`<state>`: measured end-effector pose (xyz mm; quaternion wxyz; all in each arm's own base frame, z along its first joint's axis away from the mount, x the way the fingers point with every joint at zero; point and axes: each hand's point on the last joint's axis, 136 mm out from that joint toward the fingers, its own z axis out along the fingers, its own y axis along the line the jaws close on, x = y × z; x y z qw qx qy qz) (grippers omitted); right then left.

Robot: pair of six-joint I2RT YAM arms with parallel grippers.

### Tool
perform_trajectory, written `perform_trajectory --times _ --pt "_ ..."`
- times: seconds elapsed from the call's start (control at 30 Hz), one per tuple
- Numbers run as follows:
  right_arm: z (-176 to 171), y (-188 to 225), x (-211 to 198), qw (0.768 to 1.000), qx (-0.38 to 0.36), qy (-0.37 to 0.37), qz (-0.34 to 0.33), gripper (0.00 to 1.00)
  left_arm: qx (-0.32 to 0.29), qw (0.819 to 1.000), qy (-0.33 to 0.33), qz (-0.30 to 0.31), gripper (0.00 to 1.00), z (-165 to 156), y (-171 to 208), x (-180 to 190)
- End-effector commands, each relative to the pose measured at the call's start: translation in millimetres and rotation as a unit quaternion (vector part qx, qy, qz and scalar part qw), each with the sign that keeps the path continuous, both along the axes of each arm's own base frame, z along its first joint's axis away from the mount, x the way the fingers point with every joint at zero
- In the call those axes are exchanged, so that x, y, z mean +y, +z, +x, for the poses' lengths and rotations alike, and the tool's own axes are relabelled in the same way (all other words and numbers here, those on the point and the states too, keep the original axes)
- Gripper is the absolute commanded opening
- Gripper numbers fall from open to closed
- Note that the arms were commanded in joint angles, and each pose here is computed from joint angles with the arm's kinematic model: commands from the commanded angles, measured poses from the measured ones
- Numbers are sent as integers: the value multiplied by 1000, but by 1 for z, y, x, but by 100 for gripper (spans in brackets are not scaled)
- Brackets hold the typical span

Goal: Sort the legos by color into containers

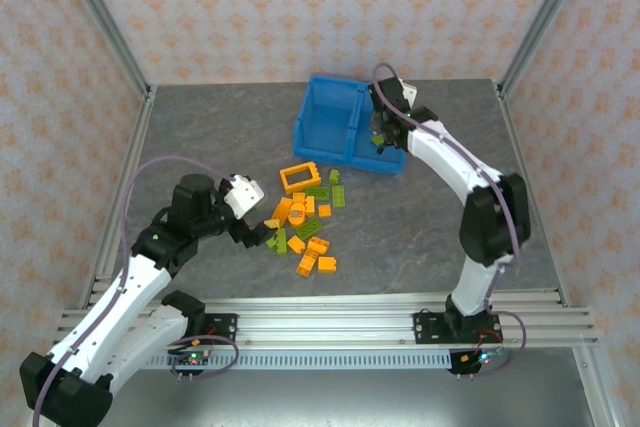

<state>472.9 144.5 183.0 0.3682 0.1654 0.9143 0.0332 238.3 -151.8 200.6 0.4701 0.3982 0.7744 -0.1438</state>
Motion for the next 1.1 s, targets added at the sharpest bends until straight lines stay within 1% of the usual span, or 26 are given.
perform_trajectory --times 0.0,0.07,0.17,0.33,0.43,0.53,0.67,0.77,0.87,0.97,1.0,1.07 --pt "17 -18 1 999 34 -13 15 29 -24 1000 11 3 99 5 5 2" --pt "30 -28 1 999 44 -19 12 30 -28 999 23 4 100 7 6 5" --pt "43 -43 4 998 61 -22 19 34 -35 997 71 1 100 16 11 16" --pt "53 -60 9 996 84 -22 18 42 -41 994 105 -5 100 23 15 24" --pt "53 -55 10 996 78 -28 27 46 -42 993 108 -3 100 24 14 25" --pt "52 -43 9 997 67 -27 28 47 -39 992 117 -6 100 26 14 26" --pt "46 -17 7 998 52 -21 33 47 -28 987 159 -21 100 35 15 33" --pt "29 5 7 998 42 -9 50 48 -13 975 220 -38 100 47 16 44" --pt "-1 23 5 997 30 6 73 50 21 953 297 -52 100 60 14 59" --pt "-42 36 5 994 25 29 101 56 90 928 357 -58 100 70 5 64" --pt "-58 39 4 993 25 37 109 59 118 917 376 -60 100 73 4 64" --pt "-89 48 1 991 22 50 120 64 161 891 420 -63 96 80 0 66"
